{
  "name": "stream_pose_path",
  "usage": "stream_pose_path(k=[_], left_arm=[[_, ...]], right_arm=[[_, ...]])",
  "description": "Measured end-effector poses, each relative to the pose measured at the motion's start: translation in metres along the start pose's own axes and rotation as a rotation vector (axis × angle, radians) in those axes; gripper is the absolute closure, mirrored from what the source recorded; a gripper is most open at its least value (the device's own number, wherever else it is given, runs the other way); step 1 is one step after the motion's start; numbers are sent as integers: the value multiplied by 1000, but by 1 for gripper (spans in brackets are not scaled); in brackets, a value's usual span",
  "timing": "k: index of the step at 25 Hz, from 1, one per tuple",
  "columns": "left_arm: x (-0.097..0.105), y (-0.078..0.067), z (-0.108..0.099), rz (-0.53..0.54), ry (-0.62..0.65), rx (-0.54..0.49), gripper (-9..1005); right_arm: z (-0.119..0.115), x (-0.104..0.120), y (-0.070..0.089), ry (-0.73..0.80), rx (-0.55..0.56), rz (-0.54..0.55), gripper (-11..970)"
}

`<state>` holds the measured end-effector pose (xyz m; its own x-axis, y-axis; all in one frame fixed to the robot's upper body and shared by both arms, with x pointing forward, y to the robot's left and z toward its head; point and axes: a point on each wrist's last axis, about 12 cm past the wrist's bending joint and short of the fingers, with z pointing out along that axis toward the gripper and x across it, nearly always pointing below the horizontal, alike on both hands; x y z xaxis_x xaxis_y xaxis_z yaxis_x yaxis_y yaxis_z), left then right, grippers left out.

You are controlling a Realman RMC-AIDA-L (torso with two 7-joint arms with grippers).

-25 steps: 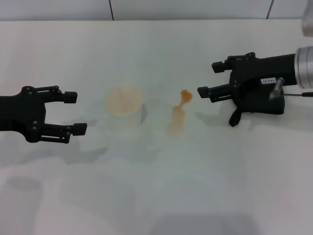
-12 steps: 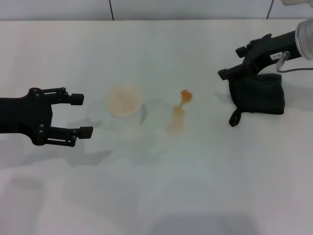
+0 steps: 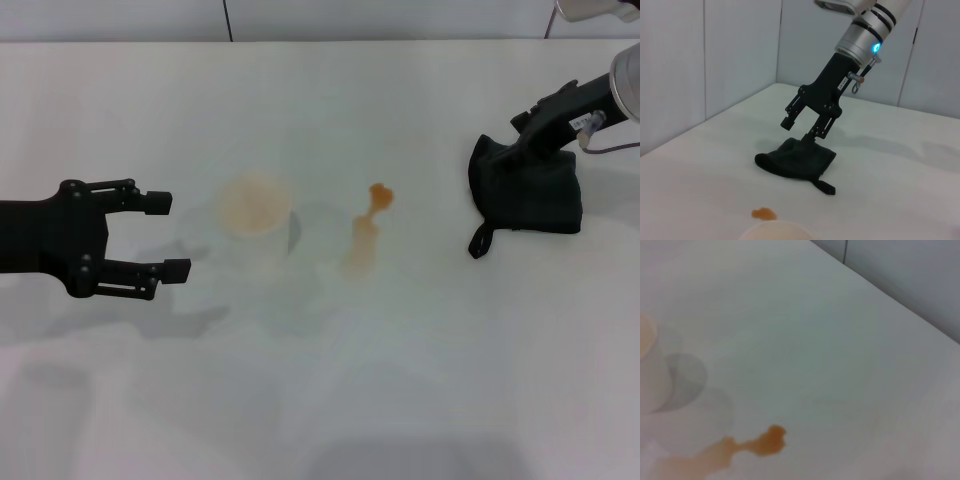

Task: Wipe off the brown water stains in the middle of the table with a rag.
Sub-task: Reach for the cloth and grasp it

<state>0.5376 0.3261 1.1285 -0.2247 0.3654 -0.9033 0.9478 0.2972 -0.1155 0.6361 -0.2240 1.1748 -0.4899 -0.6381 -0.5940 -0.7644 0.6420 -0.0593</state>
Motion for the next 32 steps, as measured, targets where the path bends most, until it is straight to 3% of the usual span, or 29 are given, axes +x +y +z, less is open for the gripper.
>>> stream_pose_path(k=[3, 14, 20, 25, 32], left_arm=[[0, 0, 2, 3, -2, 3, 108], [1, -3, 7, 14, -5, 11, 108], [3, -4, 8, 11, -7, 10, 108], [3, -4, 9, 14, -10, 9, 107], [2, -3, 9, 16, -10, 10, 107]], right_arm=[[1, 2, -2, 10, 14, 0, 203], [13, 4, -8, 63, 54, -12, 198], [15, 6, -10, 69, 65, -7, 178], [19, 13, -13, 93, 71, 14, 87], [24, 22, -16, 107, 77, 40, 86]])
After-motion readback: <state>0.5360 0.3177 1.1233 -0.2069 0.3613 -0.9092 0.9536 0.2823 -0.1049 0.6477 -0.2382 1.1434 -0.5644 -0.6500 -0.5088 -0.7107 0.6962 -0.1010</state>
